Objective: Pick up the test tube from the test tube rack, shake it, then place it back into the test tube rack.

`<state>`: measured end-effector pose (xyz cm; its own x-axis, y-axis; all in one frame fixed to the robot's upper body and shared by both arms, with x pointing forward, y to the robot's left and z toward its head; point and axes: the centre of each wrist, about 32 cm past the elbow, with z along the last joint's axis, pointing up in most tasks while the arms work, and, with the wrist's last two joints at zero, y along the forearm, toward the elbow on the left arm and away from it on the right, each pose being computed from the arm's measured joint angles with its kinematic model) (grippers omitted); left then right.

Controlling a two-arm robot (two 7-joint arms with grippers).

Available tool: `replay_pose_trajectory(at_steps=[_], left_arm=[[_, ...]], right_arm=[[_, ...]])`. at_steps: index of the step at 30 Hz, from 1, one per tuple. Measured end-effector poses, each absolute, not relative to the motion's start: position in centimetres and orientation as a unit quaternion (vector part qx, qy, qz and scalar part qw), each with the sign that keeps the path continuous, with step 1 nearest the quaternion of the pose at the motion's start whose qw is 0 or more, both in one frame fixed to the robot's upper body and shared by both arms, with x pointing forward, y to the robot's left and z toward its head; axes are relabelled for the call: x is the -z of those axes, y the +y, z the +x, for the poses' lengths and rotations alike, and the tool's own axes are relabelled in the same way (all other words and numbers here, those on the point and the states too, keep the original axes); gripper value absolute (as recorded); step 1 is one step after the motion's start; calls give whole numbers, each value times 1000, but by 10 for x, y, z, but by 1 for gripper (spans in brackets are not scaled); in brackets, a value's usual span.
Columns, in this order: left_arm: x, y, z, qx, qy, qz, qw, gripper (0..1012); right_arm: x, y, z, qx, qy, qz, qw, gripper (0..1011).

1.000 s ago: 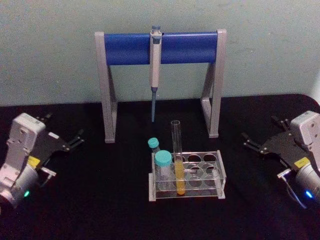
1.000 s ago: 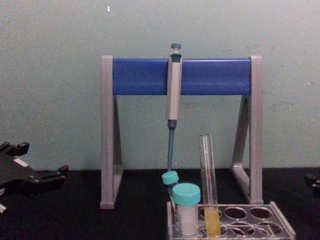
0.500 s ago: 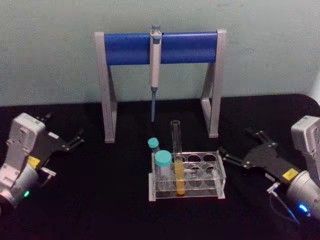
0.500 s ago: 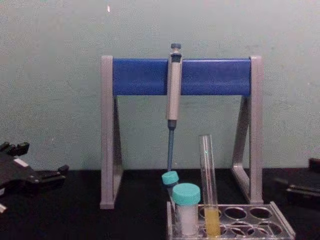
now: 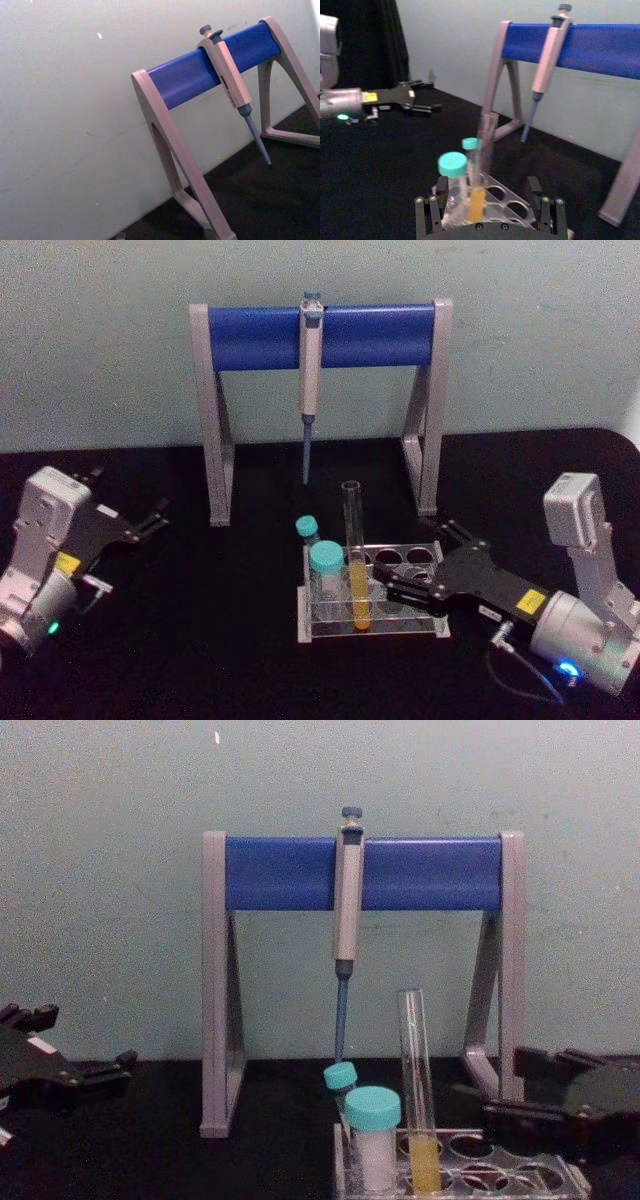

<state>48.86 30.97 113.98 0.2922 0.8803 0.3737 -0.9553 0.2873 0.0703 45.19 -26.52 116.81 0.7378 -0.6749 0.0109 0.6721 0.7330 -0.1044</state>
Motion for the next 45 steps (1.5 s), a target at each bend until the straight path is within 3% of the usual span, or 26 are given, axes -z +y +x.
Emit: replay_pose_trajectory(at_steps=[25,45], left_arm=[[-1140,310,489,-580,-132,141,791,1001],[-1140,310,489,-580,-132,141,791,1001]], right_arm=[[-1171,-232,497,345,47,-53,936,1000],[-1170,-231,499,342,46,-58,937,1000]])
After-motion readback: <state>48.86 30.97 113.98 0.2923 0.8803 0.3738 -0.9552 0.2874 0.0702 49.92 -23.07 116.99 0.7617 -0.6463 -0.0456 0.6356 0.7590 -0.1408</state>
